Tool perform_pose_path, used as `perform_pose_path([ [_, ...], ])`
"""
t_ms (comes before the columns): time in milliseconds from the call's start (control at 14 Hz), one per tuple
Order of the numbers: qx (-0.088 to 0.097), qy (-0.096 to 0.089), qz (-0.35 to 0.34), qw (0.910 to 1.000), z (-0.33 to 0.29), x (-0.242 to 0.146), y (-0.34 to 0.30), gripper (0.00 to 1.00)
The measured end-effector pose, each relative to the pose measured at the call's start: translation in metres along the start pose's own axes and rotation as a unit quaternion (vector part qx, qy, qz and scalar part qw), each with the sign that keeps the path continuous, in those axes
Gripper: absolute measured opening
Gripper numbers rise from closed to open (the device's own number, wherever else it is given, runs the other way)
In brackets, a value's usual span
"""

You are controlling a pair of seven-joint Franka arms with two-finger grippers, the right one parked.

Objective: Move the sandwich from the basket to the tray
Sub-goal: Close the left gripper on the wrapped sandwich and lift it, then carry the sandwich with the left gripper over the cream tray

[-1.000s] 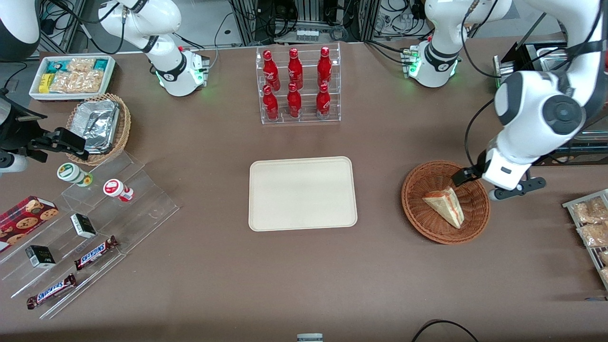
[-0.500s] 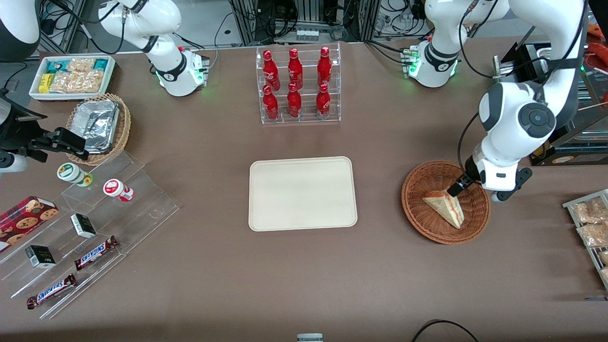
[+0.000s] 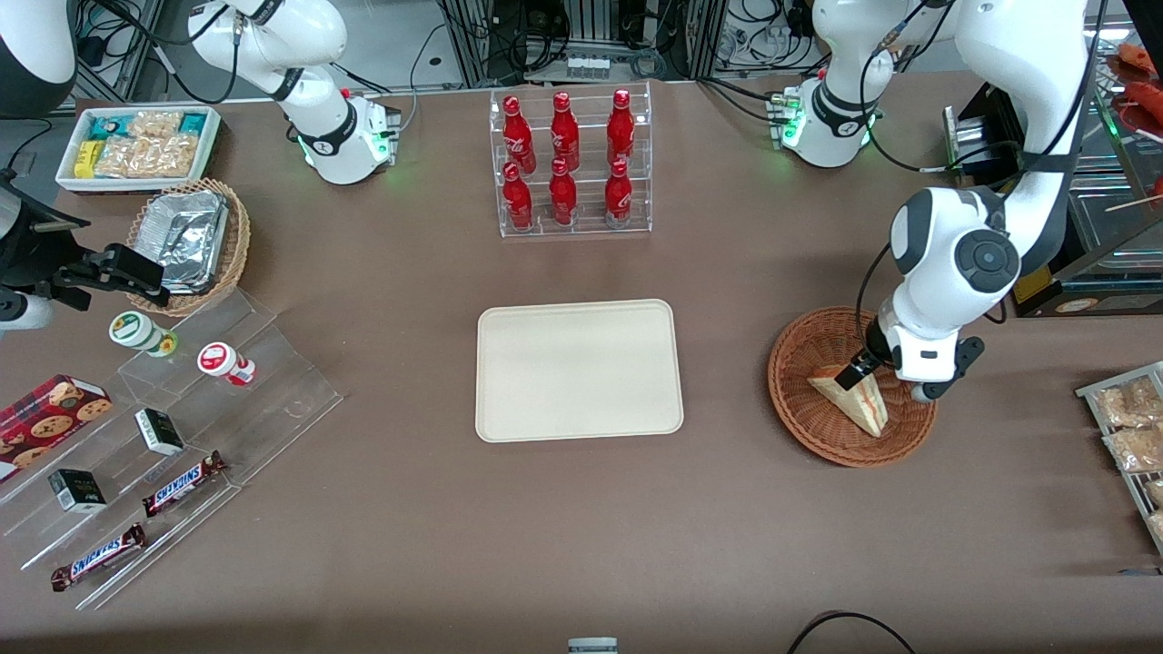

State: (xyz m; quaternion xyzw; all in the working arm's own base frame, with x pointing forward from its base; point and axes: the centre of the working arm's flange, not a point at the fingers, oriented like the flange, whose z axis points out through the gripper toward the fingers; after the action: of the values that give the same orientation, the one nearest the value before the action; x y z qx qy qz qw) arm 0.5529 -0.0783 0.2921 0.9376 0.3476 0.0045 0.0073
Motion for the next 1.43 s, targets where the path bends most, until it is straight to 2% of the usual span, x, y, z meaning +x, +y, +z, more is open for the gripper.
perform_pose_path([
  [143, 0.005, -0.006, 0.000, 1.0000, 0.011, 0.000, -0.001, 1.00],
  [429, -0.007, 0.003, 0.000, 1.0000, 0.027, 0.003, 0.002, 1.00],
  [643, -0.004, -0.001, 0.000, 1.0000, 0.039, 0.003, 0.002, 0.96],
  [714, -0.002, -0.001, 0.002, 1.0000, 0.042, 0.003, 0.002, 0.89],
  [929, 0.001, 0.003, 0.007, 1.0000, 0.043, 0.004, 0.001, 0.56],
  [1000, 0.001, 0.007, 0.011, 0.9999, 0.040, 0.006, 0.003, 0.45],
  [1071, 0.003, 0.013, 0.017, 0.9998, 0.035, 0.008, 0.005, 0.38],
  [1214, 0.020, 0.010, 0.026, 0.9994, 0.009, 0.014, 0.016, 0.30],
  [1429, 0.056, -0.009, 0.048, 0.9973, -0.077, 0.007, 0.057, 0.23],
])
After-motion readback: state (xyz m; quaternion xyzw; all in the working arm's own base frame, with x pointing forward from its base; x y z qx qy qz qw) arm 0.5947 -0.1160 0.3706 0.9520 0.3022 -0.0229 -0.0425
